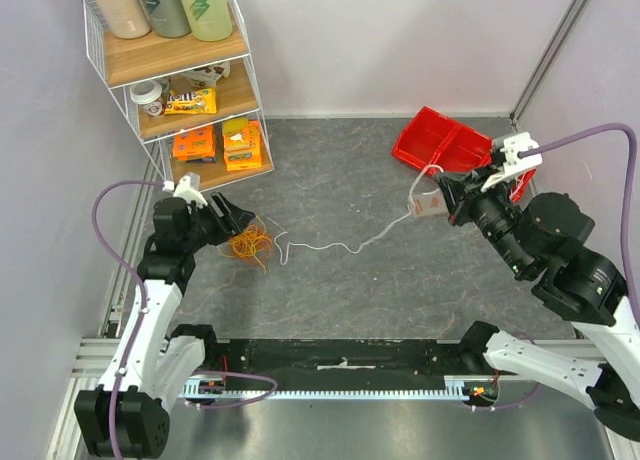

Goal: Untangle the cables

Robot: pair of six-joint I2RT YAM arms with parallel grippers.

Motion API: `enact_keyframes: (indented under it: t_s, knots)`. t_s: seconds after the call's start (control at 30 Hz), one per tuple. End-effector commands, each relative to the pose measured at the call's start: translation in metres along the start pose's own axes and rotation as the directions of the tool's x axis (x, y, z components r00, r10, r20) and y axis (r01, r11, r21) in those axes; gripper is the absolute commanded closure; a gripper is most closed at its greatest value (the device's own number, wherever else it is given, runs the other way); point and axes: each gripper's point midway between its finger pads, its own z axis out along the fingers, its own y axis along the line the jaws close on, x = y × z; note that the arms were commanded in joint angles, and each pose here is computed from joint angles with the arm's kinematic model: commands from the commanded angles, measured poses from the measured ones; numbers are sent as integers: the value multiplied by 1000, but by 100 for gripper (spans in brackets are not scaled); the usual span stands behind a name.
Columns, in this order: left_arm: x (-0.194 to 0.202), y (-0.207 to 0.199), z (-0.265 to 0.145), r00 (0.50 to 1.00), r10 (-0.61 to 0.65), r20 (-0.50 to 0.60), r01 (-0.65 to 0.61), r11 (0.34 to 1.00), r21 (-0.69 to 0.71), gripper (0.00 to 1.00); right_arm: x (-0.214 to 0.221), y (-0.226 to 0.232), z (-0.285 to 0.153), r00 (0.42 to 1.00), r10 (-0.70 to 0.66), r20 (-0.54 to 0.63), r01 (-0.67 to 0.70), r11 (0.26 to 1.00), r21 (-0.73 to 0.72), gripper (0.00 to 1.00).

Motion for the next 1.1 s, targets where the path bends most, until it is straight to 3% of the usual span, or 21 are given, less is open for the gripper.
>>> enact_keyframes:
  t_s: [0.0,0.1,0.2,0.37,0.5,0.57,0.67,0.83,0.93,1.07]
  knots:
    - [-32,-48,-16,991,113,73,-124,977,174,28,-7,-48,-33,999,-25,22,20,981,194,100]
    - [-37,-86,-17,996,85,36,-93,931,354,17,-8,-51,-31,999,-31,36,23,976,215,100]
    - [-42,-122,-9,998,43,-35,-20,867,497,9,16,-28,-1,999,-28,-19,30,989,148,100]
    - [-55,-161,2,996,75,-50,-36,841,540,9,81,31,49,989,87,-120,-94,994,-51,100]
    - [-77,-176,2,997,79,1,-66,829,556,10,154,89,78,945,190,-267,-257,935,-246,100]
    - [-88,-180,5,996,84,25,-84,831,550,11,198,110,97,908,167,-385,-288,915,-283,100]
    - [-107,-180,8,987,126,98,-158,849,504,13,229,117,116,881,143,-450,-285,921,-266,100]
    - [-105,-149,20,970,202,133,-237,900,367,13,288,117,126,809,90,-581,-265,938,-224,100]
    - [-95,-136,25,976,187,111,-216,905,366,14,320,111,129,759,8,-651,-199,955,-221,100]
    - [-92,-136,24,974,199,107,-225,897,381,16,337,88,141,744,-42,-667,-72,987,-142,95]
